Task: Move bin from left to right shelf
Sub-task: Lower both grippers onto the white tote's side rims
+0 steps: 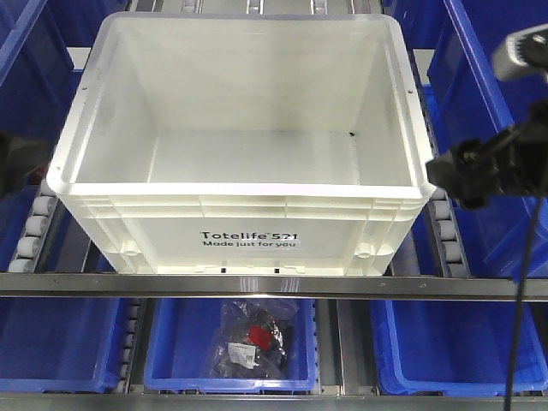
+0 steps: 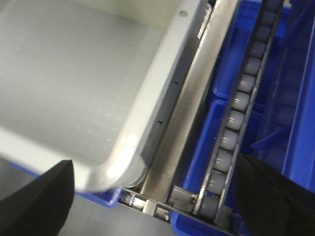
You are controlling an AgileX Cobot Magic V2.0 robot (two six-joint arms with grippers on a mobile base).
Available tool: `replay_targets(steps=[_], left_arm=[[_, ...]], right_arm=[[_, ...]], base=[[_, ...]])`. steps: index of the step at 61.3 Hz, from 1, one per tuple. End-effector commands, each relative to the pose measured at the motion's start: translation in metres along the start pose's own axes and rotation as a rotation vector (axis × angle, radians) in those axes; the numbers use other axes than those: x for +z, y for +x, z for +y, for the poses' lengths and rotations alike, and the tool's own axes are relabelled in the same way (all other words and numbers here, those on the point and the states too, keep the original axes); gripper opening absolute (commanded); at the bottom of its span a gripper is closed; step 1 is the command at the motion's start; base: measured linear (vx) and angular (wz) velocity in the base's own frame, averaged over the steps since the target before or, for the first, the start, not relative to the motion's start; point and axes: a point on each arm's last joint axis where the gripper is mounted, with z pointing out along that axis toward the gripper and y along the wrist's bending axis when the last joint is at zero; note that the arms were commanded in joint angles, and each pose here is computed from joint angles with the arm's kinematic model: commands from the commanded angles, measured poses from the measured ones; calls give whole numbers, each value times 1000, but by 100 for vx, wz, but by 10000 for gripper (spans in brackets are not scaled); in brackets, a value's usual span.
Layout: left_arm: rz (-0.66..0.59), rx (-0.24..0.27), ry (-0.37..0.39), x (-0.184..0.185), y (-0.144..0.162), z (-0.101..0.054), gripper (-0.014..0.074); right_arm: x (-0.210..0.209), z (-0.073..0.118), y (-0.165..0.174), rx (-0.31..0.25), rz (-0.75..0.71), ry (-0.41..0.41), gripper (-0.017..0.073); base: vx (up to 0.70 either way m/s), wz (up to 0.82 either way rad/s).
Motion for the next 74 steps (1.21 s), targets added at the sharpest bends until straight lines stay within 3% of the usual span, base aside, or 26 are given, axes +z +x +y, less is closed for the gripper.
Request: replay_targets(steps=[1,8,29,39,51,74], left_arm=[[-41,-24,-5,10,-28,3,594],[4,-53,-15,35,-45,7,594],[107,-161,-12,103,-69,11,594],[159,-210,-51,126,-75,16,594],[218,-213,-56,142,-77,17,594],[219,-211,-57,146,-77,17,594]], right_arm=[[-1,-4,-26,48,-67,48,615],[13,-6,-46,116,-27,55,611],[59,-7,-82,191,83,71,599],[78,-14,-90,226,119,117,594],[96,-16,-98,232,168,127,594],[110,-15,-103,238,201,110,594]], base=[[0,0],[0,0],[0,0],[0,0],[0,0],[0,0]])
